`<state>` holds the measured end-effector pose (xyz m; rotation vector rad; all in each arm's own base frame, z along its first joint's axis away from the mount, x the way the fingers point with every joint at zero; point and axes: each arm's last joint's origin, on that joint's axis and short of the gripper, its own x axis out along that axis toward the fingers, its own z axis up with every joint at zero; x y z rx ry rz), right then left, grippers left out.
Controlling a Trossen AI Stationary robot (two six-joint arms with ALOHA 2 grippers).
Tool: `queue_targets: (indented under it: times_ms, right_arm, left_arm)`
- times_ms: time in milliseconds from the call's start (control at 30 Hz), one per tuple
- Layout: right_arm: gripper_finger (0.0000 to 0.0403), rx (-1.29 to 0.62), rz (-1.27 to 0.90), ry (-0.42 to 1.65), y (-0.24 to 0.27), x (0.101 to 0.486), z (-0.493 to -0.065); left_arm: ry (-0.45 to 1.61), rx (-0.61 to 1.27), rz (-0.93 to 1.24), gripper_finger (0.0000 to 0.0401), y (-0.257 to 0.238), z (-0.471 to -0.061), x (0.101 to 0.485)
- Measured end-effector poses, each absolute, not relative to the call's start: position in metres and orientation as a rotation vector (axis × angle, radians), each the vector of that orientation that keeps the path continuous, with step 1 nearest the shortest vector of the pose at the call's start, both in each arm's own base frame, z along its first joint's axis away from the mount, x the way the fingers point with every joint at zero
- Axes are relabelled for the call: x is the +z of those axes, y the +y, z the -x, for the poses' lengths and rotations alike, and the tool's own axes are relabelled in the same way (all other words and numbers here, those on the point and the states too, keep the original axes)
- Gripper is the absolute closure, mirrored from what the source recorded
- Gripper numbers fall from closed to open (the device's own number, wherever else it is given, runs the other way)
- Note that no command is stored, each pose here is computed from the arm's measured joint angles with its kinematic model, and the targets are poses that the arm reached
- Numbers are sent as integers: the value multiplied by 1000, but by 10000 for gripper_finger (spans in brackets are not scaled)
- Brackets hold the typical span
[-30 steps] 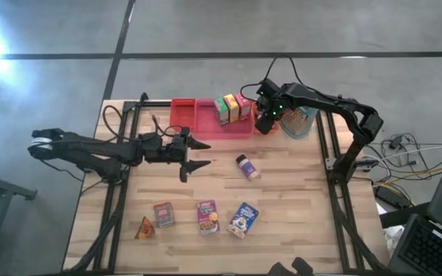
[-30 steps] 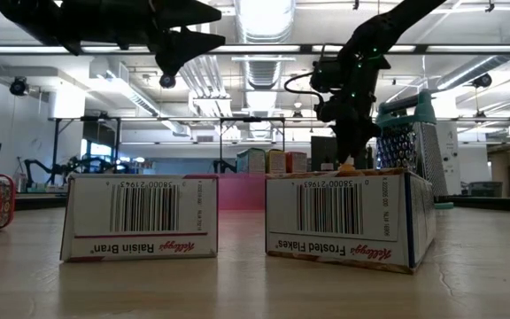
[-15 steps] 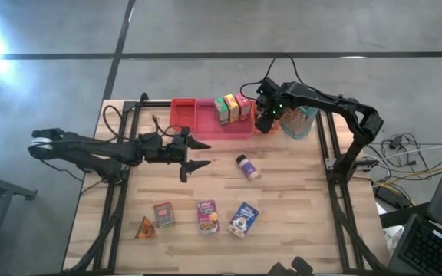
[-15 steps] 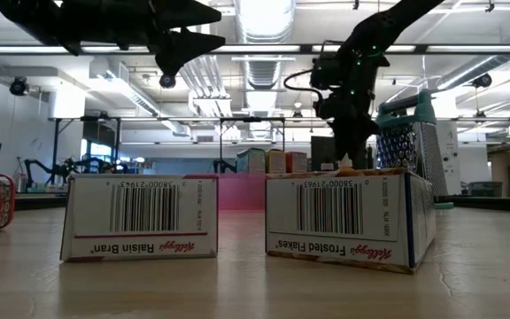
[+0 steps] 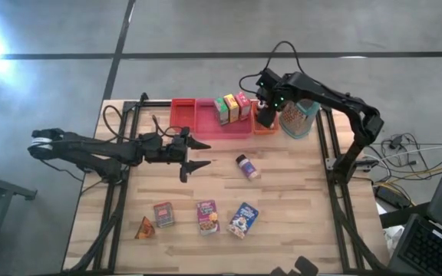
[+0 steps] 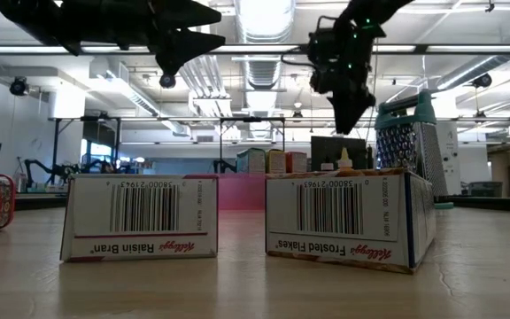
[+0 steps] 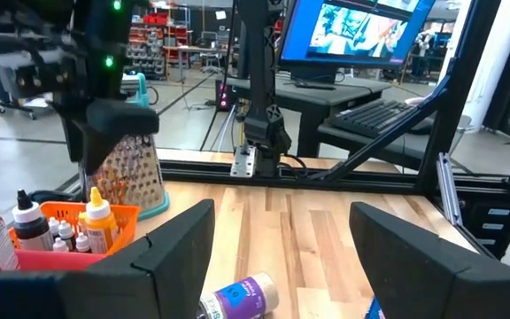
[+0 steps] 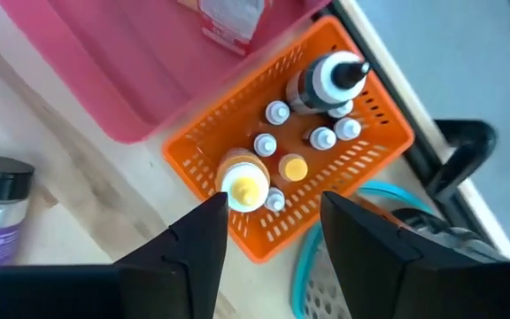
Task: Pick & Place Kitchen Items
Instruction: Put the purple seasoning bottle into the red bin
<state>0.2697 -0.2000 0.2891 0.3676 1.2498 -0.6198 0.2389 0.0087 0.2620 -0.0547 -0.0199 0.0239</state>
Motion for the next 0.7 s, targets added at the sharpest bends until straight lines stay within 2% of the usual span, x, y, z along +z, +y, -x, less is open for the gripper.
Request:
queue_targets:
  times_ms: [300, 700]
  right_arm:
    - [243, -586, -314, 1170, -182, 341, -282]
    - [272, -478, -220, 950, -132, 405, -306]
  left_arm:
    - [-20, 19, 61, 133, 9, -239, 262]
    - [-8, 4, 134, 133, 8, -239, 260]
